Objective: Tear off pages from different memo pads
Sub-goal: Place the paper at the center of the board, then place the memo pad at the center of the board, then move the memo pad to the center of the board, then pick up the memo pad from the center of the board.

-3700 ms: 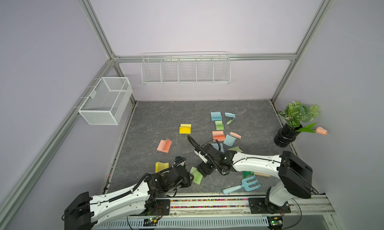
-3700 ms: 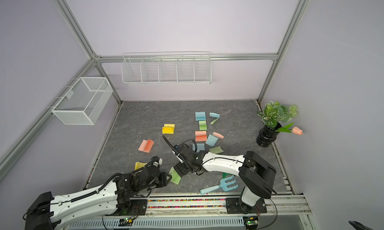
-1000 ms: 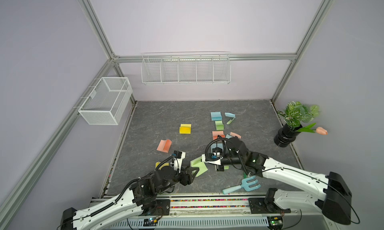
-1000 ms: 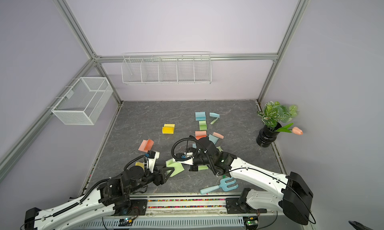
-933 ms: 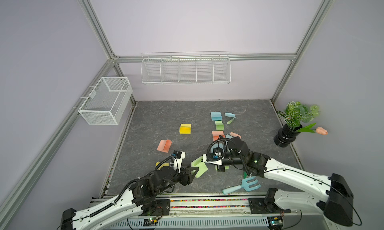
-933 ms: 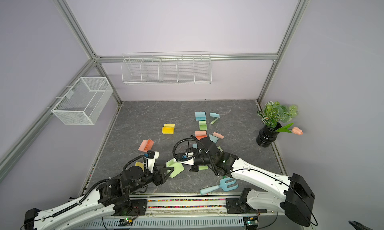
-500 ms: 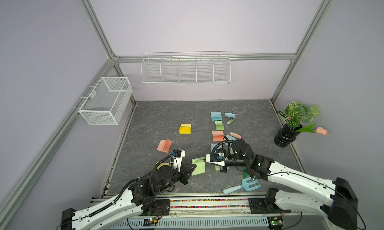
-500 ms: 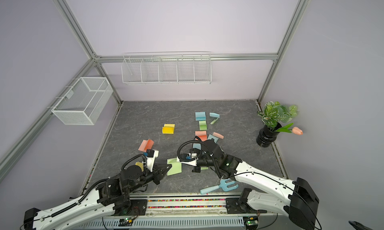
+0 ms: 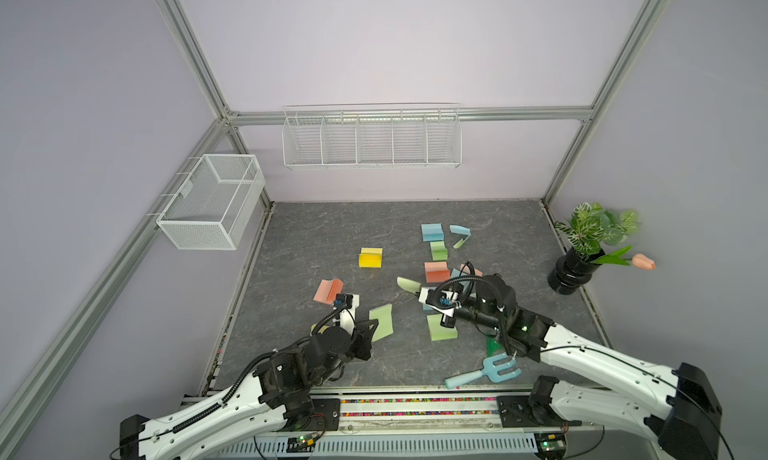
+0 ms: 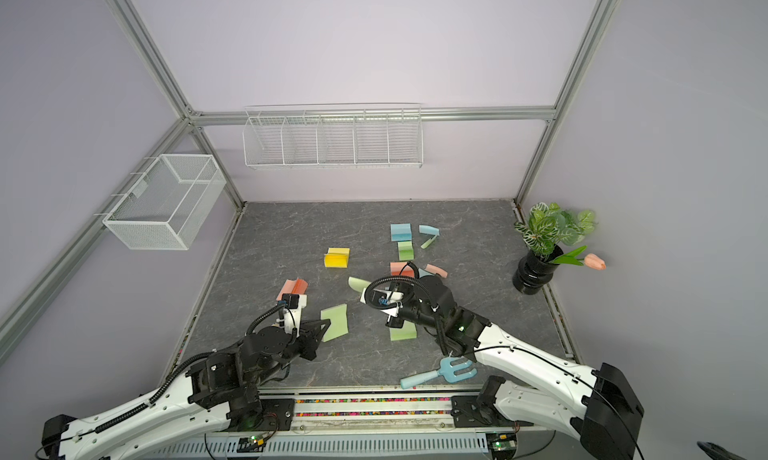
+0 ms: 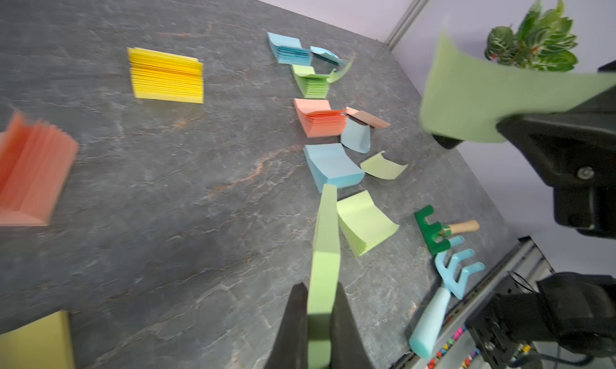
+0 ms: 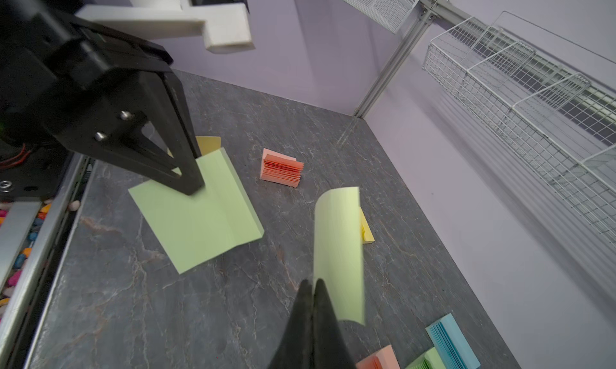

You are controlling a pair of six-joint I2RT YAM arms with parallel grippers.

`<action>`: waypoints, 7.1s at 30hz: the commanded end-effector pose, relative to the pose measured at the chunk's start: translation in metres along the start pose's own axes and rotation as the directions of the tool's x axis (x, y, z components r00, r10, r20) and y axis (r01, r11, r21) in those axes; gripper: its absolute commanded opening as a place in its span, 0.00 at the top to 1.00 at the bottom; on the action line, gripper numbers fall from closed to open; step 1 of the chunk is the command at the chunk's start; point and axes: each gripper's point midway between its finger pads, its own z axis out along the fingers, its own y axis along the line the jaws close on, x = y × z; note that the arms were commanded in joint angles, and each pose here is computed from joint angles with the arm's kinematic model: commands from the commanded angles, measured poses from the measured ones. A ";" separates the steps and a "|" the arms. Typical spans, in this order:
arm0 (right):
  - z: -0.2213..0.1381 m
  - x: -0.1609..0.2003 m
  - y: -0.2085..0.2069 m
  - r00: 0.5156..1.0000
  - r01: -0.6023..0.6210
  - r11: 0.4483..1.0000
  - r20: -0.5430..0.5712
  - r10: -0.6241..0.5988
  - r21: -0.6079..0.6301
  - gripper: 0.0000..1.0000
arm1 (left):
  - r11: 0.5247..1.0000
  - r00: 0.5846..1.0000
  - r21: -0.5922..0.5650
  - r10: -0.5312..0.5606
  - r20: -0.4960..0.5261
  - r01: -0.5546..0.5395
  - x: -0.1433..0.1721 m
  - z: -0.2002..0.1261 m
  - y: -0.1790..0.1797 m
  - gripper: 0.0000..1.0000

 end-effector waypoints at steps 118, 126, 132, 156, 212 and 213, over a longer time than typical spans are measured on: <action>-0.042 0.050 -0.018 0.920 -0.389 0.910 0.003 0.393 0.140 0.11 | 0.835 0.929 -0.538 -0.279 -0.242 0.110 -0.117 0.217 0.221 0.41; -0.043 0.062 -0.031 0.888 -0.443 0.864 -0.018 0.460 0.238 0.11 | 0.827 0.901 -0.556 -0.297 -0.315 0.079 -0.095 0.236 0.246 0.41; -0.041 0.064 -0.029 0.885 -0.447 0.865 -0.028 0.464 0.228 0.11 | 0.816 0.885 -0.567 -0.342 -0.315 0.114 -0.077 0.227 0.244 0.42; -0.049 0.088 -0.035 0.797 -0.555 0.759 -0.046 0.603 0.341 0.11 | 0.873 0.834 -0.452 -0.382 -0.397 0.184 0.061 0.176 0.111 0.61; 0.022 0.140 0.022 0.540 -0.674 0.672 -0.415 0.732 0.308 0.11 | 0.966 0.913 -0.242 -0.182 -0.365 0.096 0.066 0.120 0.051 0.49; 0.023 0.141 0.023 0.538 -0.674 0.673 -0.422 0.730 0.306 0.11 | 0.966 0.913 -0.240 -0.182 -0.364 0.097 0.065 0.121 0.050 0.49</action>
